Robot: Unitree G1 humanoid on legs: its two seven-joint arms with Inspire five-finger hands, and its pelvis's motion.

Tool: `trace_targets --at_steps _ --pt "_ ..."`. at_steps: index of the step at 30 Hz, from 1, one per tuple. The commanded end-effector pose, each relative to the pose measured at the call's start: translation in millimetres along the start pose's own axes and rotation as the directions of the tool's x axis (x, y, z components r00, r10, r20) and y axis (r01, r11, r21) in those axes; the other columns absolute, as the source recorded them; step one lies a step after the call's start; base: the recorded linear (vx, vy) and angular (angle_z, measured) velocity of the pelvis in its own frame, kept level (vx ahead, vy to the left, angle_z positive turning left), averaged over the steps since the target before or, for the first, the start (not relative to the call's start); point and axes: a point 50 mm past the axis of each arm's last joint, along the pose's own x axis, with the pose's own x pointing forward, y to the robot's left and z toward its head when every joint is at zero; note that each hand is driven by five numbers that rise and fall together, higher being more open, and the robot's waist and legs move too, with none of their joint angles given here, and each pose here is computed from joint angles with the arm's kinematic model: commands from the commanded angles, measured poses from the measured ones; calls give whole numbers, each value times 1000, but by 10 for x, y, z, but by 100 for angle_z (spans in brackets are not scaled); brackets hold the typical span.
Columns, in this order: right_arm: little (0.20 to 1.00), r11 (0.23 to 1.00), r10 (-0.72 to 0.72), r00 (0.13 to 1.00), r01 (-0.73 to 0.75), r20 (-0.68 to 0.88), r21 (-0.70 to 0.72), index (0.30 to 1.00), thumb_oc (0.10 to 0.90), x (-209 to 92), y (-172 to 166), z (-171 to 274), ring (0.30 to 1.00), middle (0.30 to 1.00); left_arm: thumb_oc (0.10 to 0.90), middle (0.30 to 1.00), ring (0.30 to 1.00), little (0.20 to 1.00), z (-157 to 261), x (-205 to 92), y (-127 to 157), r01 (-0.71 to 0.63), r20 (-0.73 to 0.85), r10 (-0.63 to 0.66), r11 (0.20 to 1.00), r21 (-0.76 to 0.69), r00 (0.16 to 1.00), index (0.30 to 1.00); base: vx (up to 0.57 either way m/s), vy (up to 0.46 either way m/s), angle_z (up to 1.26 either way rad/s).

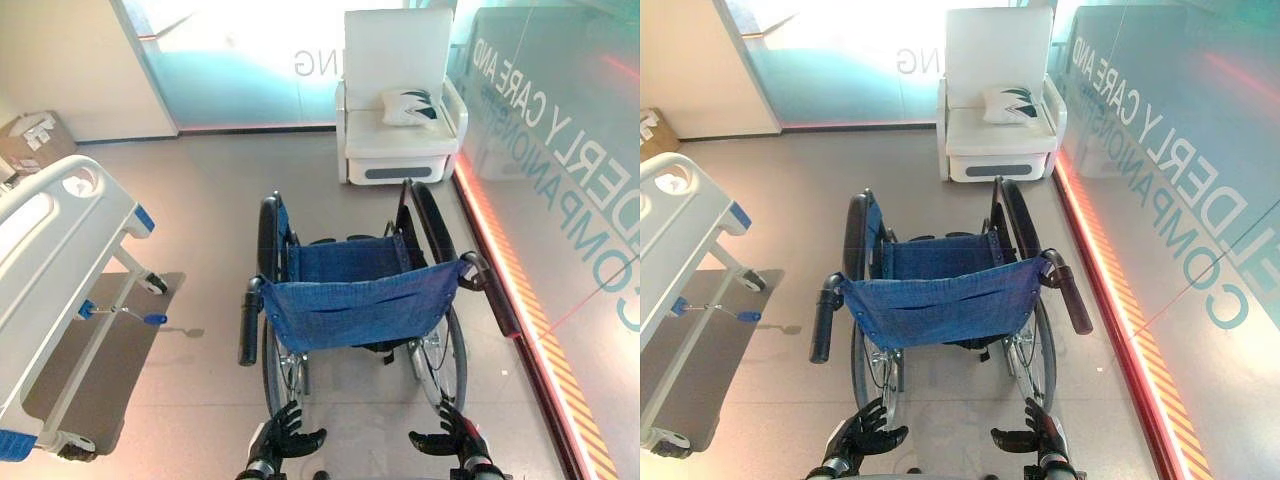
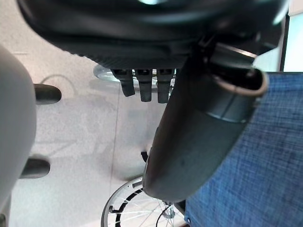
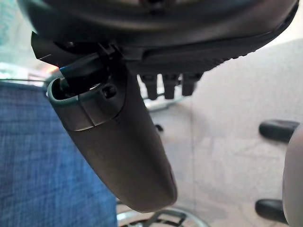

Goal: Push the wheelchair next to the bed

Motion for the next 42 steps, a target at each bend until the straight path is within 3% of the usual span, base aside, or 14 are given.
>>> trace_targets --at_steps 1,10,24,27,31,35,38,42 --pt "900 1000 8 992 -6 124 -16 900 800 61 81 248 900 900 800 900 900 900 324 116 -102 2 150 -8 999 37 989 900 0 0 0" --pt "900 1000 -7 993 5 120 17 900 800 65 64 252 900 900 800 900 900 900 309 116 -169 102 122 -106 994 41 987 900 -16 -4 0" --pt "900 990 2 993 -18 115 137 900 800 72 46 263 900 900 800 900 900 900 292 118 -141 45 113 -45 999 -2 993 900 0 2 0" --pt "900 970 -74 979 26 192 240 900 800 118 -116 528 900 900 800 900 900 900 511 144 108 -84 184 115 982 -168 976 900 23 -33 0" --pt "900 940 -195 923 80 332 331 900 800 84 -434 948 900 900 800 900 900 900 967 111 365 -152 339 241 951 -267 910 900 0 -49 1" --pt "900 919 -326 836 170 442 356 900 800 -9 -810 1282 900 900 800 900 900 900 1410 1 566 -191 500 305 944 -268 810 900 -16 -29 -1" --pt "900 909 -395 777 256 490 328 900 800 -64 -1145 1524 900 900 800 900 900 900 1608 -37 700 -255 543 358 932 -258 759 900 0 0 0" --pt "900 869 -486 680 306 550 390 900 800 -205 -1544 1969 900 900 800 900 900 900 1891 -121 908 -322 593 436 900 -295 677 900 0 0 0"
